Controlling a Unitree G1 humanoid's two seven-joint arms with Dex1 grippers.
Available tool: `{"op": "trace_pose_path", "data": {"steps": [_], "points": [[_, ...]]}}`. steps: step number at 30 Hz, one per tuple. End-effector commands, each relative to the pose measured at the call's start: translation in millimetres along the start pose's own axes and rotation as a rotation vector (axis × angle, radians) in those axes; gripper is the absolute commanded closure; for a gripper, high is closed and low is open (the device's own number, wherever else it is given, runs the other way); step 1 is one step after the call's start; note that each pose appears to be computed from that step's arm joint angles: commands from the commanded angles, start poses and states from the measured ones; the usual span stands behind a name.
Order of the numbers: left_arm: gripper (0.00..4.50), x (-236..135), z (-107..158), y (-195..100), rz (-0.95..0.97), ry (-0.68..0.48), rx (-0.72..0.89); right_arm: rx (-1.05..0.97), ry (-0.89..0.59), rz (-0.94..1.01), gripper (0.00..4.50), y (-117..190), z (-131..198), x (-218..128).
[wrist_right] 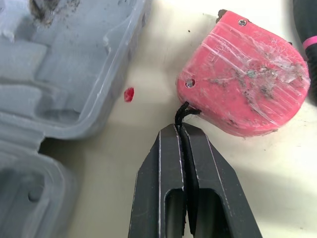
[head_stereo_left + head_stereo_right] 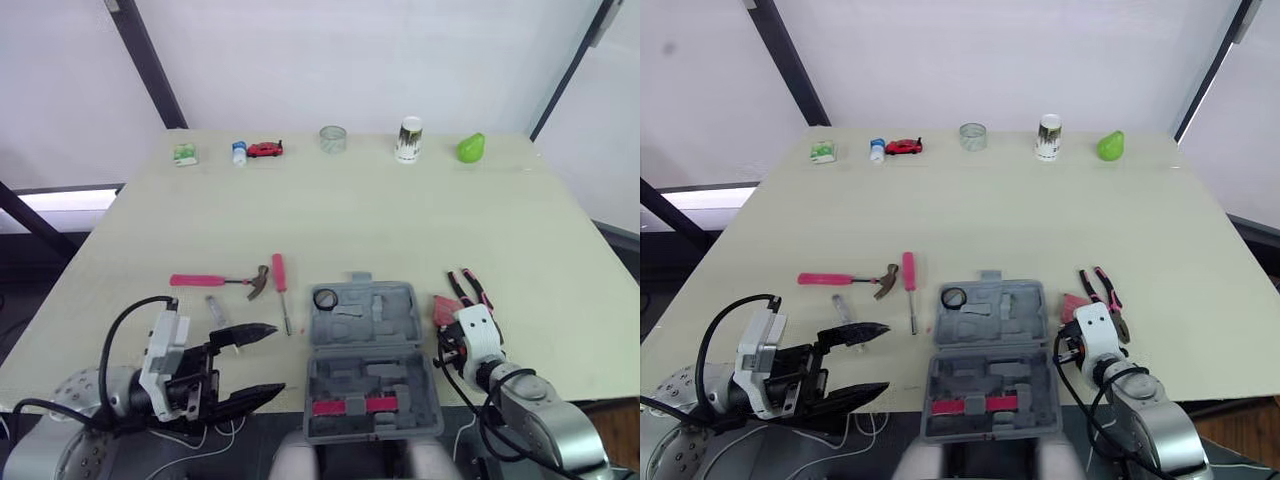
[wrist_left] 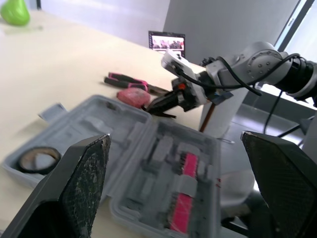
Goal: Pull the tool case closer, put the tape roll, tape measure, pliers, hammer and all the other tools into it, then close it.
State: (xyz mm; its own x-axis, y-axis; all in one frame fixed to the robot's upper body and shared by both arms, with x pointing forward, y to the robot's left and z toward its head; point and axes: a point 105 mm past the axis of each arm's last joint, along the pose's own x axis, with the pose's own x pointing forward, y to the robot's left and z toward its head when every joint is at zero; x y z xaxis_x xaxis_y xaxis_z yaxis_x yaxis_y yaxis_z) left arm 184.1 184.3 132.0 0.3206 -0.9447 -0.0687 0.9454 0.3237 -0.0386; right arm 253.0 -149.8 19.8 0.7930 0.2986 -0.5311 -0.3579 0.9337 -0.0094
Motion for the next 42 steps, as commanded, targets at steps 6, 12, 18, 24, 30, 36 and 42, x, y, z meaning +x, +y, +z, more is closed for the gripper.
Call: {"op": "trace_pose_path", "data": {"steps": [6, 12, 18, 24, 30, 36, 42], "points": [[0.00, 7.2, 0.8, 0.4, 0.001, -0.030, 0.052, -0.104, 0.089, 0.091, 4.45, -17.5, -33.6, -38.8], [0.00, 9.0, -2.1, 3.1, 0.027, -0.040, 0.100, -0.090, 0.127, 0.154, 4.45, -8.5, -51.1, -61.8], [0.00, 9.9, -3.7, 4.6, 0.019, -0.057, 0.119, -0.057, 0.156, 0.224, 4.45, 13.3, -66.9, -74.0], [0.00, 9.9, -5.1, 5.6, -0.002, -0.056, 0.129, -0.052, 0.167, 0.217, 4.45, 10.7, -79.2, -78.1], [0.00, 11.8, -5.6, 6.7, -0.011, -0.067, 0.146, -0.062, 0.177, 0.211, 4.45, 7.1, -89.3, -78.2], [0.00, 12.8, -6.7, 5.6, -0.042, -0.075, 0.123, -0.060, 0.115, 0.225, 3.28, -8.3, -81.0, -74.0], [0.00, 13.2, -6.4, 6.6, -0.045, -0.081, 0.118, -0.065, 0.052, 0.263, 0.45, -3.3, -65.3, -67.7]]}}
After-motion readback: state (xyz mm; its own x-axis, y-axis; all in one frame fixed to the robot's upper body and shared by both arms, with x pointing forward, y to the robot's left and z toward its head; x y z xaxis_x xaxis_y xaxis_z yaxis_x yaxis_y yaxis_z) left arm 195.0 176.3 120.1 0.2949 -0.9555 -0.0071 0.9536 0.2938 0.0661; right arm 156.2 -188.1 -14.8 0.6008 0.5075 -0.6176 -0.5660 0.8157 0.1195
